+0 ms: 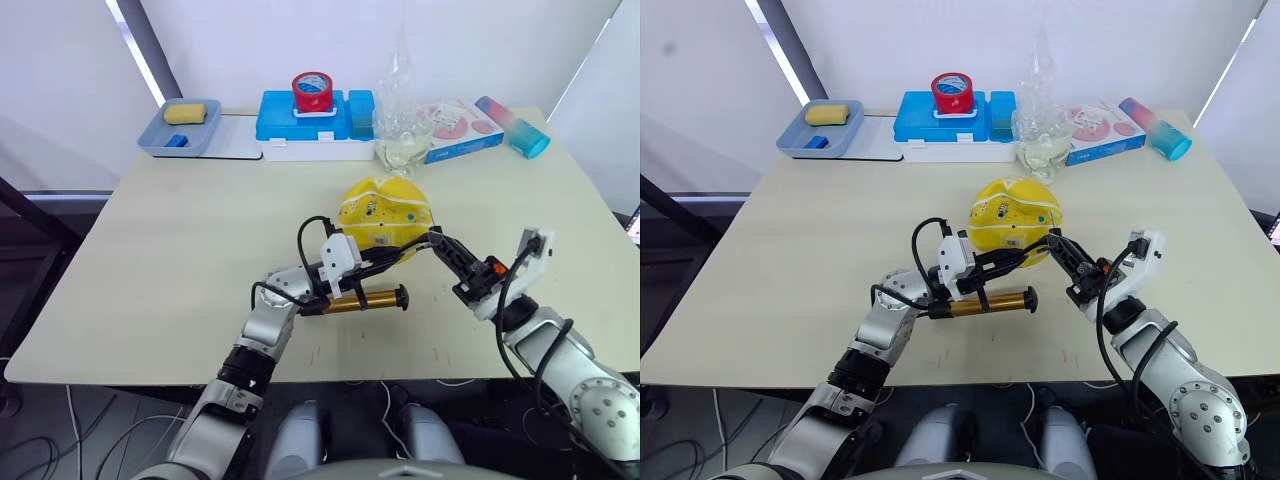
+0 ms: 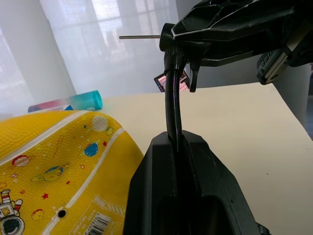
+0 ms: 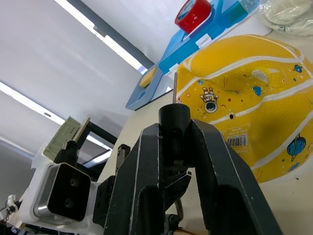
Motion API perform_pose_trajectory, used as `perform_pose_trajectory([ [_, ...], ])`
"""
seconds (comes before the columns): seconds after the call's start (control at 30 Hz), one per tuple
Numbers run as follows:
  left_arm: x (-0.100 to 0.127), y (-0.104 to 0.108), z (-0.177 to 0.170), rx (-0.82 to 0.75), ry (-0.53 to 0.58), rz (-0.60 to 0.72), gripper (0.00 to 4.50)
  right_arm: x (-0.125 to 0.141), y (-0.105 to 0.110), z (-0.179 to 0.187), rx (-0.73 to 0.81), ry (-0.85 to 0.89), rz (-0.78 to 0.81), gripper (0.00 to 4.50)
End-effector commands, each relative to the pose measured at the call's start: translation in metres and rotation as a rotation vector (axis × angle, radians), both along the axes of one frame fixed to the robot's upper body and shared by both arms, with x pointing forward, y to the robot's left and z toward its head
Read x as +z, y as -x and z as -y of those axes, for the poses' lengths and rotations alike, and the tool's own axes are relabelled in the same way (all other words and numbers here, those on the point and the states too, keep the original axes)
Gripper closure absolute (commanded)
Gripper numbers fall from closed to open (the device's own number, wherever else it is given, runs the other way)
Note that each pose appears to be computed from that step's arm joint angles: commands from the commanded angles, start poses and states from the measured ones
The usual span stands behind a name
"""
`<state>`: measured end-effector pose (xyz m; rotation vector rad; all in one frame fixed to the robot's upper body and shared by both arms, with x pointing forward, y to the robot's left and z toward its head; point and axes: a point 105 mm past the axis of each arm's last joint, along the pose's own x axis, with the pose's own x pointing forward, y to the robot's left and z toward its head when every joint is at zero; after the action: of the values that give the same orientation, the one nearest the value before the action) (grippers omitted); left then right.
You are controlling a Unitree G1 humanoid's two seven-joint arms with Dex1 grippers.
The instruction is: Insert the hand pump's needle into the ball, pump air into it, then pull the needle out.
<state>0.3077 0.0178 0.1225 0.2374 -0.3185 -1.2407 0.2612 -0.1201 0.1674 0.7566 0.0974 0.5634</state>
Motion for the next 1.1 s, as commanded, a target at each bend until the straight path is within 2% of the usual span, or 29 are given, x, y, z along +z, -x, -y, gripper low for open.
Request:
perform_pose_trajectory([
  [0.03,0.006,0.005,0.002,-0.059,0.002,-0.019,3.47,0.008,0.003,0.006,-0.002,0.103,0.073,4.23],
  [0.1,0.006,0.006,0.000,-0.084,-0.008,-0.047,2.43,0.007,0.004,0.010,0.005,0.176,0.089,4.23],
  [0.13,0.007,0.006,-0.001,-0.084,-0.008,-0.051,2.19,0.008,0.005,0.012,0.007,0.190,0.097,4.23],
  [0.23,0.014,0.001,-0.007,-0.073,0.000,-0.049,0.92,0.007,0.008,0.021,0.031,0.272,0.107,4.23],
  [0.27,0.016,0.000,-0.008,-0.071,0.004,-0.049,0.37,0.006,0.010,0.022,0.042,0.290,0.104,4.23],
  [0.3,0.019,-0.003,-0.010,-0.063,0.011,-0.051,0.09,0.006,0.011,0.026,0.046,0.309,0.098,4.23],
  [0.47,0.034,-0.020,-0.023,0.003,0.025,-0.035,0.03,0.007,0.016,0.043,0.080,0.462,0.089,4.23],
  [0.7,0.057,-0.064,-0.046,0.172,0.028,-0.030,0.03,0.013,0.029,0.061,0.163,0.648,0.080,4.23],
  [1.1,0.060,-0.107,-0.051,0.295,-0.112,-0.103,0.03,0.010,0.033,0.069,0.192,0.802,0.106,4.23],
])
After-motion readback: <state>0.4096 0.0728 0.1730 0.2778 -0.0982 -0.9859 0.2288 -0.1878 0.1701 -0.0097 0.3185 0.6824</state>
